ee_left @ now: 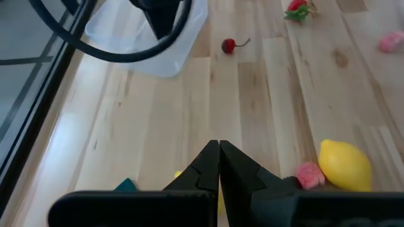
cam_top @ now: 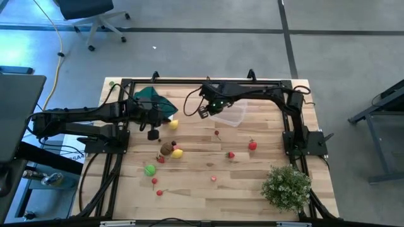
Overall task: Pick and placing Produce into tupperware
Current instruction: Move the transparent bin to the center of the table
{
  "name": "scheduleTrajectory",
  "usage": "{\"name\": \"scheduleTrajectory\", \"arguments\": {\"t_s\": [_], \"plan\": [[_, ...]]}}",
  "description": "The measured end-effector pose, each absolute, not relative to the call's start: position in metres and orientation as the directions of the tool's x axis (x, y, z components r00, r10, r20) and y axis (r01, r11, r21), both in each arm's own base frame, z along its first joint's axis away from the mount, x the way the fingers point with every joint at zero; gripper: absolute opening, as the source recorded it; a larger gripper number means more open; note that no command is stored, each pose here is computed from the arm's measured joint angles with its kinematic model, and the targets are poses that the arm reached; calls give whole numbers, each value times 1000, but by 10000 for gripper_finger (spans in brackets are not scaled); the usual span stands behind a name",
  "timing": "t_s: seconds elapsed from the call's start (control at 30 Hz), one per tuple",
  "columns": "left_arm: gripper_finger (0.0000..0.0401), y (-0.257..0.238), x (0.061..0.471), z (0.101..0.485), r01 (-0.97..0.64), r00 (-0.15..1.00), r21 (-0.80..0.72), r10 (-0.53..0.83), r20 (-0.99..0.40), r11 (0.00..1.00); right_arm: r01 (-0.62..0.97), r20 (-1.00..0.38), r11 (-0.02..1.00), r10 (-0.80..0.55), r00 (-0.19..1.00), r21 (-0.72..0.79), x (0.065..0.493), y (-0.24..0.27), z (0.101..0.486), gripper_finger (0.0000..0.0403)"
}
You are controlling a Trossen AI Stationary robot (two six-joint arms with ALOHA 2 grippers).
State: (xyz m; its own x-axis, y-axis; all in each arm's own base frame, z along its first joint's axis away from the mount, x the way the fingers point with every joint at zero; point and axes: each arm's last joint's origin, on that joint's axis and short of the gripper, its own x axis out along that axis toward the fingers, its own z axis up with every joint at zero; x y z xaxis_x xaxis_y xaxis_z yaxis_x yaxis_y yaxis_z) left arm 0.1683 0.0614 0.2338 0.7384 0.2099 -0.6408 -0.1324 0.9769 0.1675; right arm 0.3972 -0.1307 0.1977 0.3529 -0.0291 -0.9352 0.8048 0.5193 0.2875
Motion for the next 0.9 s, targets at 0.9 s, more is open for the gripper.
{"name": "scheduleTrajectory", "arguments": {"t_s": [0.9], "plan": [[3, 55, 154, 242, -94, 762, 174, 183, -620, 980, 606, -860, 659, 129, 493, 446, 434, -60, 189, 4]]}}
